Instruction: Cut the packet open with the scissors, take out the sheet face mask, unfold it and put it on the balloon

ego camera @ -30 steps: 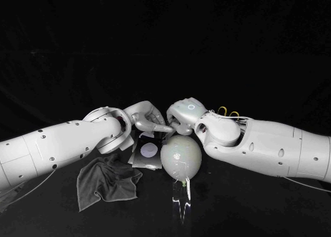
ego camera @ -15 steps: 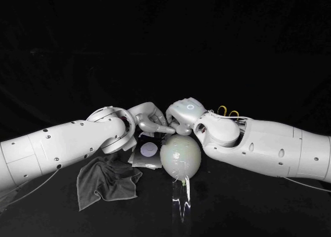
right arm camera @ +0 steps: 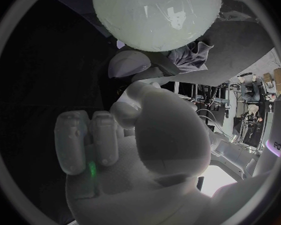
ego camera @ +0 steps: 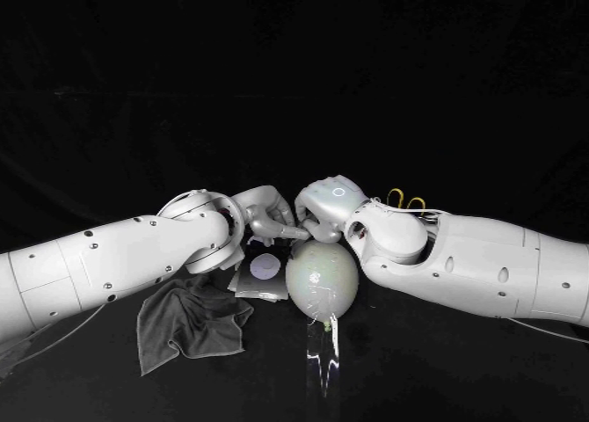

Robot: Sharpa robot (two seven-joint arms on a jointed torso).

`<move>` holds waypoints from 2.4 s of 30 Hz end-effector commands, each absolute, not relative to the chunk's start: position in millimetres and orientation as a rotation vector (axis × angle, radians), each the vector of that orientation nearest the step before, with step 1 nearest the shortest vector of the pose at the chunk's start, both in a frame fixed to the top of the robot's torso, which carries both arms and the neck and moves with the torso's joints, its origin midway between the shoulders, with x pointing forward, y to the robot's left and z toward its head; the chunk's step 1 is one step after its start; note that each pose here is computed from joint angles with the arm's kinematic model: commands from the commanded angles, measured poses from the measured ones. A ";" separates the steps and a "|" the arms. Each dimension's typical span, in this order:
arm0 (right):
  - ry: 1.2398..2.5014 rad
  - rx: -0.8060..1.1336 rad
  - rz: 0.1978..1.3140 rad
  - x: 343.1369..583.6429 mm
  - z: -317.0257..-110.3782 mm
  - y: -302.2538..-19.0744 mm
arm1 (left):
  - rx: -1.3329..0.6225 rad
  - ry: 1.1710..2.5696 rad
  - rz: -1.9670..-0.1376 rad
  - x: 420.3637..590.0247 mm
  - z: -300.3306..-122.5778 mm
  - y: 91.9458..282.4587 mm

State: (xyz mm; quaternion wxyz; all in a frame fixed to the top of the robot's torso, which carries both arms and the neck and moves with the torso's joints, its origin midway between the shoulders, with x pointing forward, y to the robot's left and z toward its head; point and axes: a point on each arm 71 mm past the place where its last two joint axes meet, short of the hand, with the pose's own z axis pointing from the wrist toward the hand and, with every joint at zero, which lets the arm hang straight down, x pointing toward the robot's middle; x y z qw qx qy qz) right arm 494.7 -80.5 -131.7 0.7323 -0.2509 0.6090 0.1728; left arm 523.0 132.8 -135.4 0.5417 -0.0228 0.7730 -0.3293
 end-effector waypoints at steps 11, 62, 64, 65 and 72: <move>1.347 -0.568 0.360 492.3 -131.9 -79.9 | -0.048 1.846 -0.734 524.1 -135.9 133.2; 1.332 -0.548 0.383 481.7 -128.6 -81.2 | 0.000 1.845 -0.773 520.3 -134.7 120.5; 1.327 -0.538 0.391 481.8 -127.9 -82.5 | -0.003 1.844 -0.777 520.0 -134.5 120.3; 1.321 -0.530 0.398 481.7 -127.3 -83.2 | -0.006 1.843 -0.779 519.8 -134.4 120.3; 1.252 -0.464 0.486 478.6 -120.0 -88.2 | -0.017 1.835 -0.785 519.2 -133.7 120.0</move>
